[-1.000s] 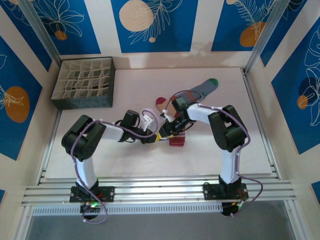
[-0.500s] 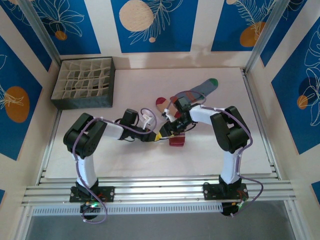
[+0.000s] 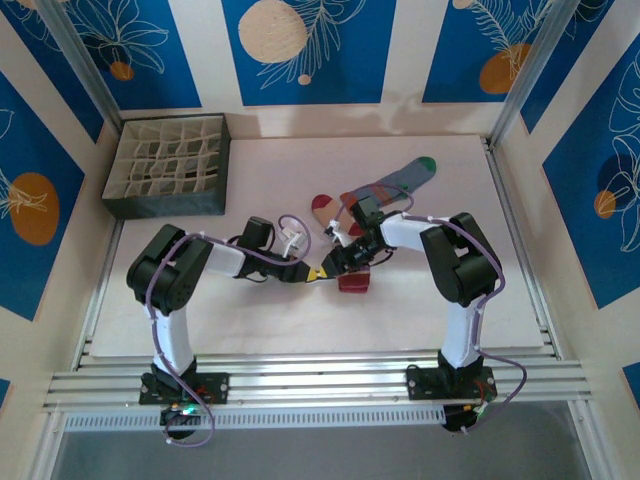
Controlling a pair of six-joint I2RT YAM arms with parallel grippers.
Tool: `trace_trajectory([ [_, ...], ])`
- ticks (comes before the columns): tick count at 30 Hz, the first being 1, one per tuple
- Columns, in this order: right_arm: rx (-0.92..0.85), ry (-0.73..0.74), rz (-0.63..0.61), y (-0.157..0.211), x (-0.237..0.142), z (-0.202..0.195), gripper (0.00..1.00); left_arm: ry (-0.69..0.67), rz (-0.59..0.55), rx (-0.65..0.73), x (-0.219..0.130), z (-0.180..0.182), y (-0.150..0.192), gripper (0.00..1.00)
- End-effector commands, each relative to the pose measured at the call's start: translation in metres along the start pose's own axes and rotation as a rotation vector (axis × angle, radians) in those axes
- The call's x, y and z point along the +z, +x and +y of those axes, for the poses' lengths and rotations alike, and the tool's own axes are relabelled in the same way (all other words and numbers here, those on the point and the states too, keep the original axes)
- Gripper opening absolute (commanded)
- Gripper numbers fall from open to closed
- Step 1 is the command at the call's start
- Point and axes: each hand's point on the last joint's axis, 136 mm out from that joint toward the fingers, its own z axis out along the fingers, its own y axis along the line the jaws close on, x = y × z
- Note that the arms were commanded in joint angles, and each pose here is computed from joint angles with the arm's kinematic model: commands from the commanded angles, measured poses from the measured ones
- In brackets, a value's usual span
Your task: Roll the socks
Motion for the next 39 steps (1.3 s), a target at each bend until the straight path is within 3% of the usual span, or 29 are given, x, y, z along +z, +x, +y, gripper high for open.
trace_trajectory([
  [1,0.016,0.054,0.045,0.011,0.006,-0.006,0.30,-0.120,0.075,-0.175,-0.002,0.037,0.036,0.00],
  [9,0.085,0.145,0.154,0.021,0.020,-0.017,0.08,-0.176,0.046,-0.093,-0.011,0.036,0.027,0.00],
  [11,0.126,0.169,0.190,0.025,0.021,-0.021,0.05,-0.186,0.023,-0.031,-0.013,0.033,0.021,0.11],
  [14,0.169,0.168,0.239,0.030,0.022,-0.023,0.02,-0.184,-0.037,0.136,-0.018,0.018,0.009,0.31],
  [25,0.218,0.150,0.273,0.028,0.008,-0.018,0.01,-0.313,-0.256,0.725,-0.049,-0.037,-0.012,0.32],
  [29,0.217,0.145,0.281,0.027,0.006,-0.016,0.01,-0.397,-0.219,0.927,-0.042,-0.047,-0.002,0.34],
  [39,0.233,0.123,0.304,0.030,0.005,-0.014,0.01,-0.486,-0.105,1.119,-0.018,-0.043,0.006,0.39],
])
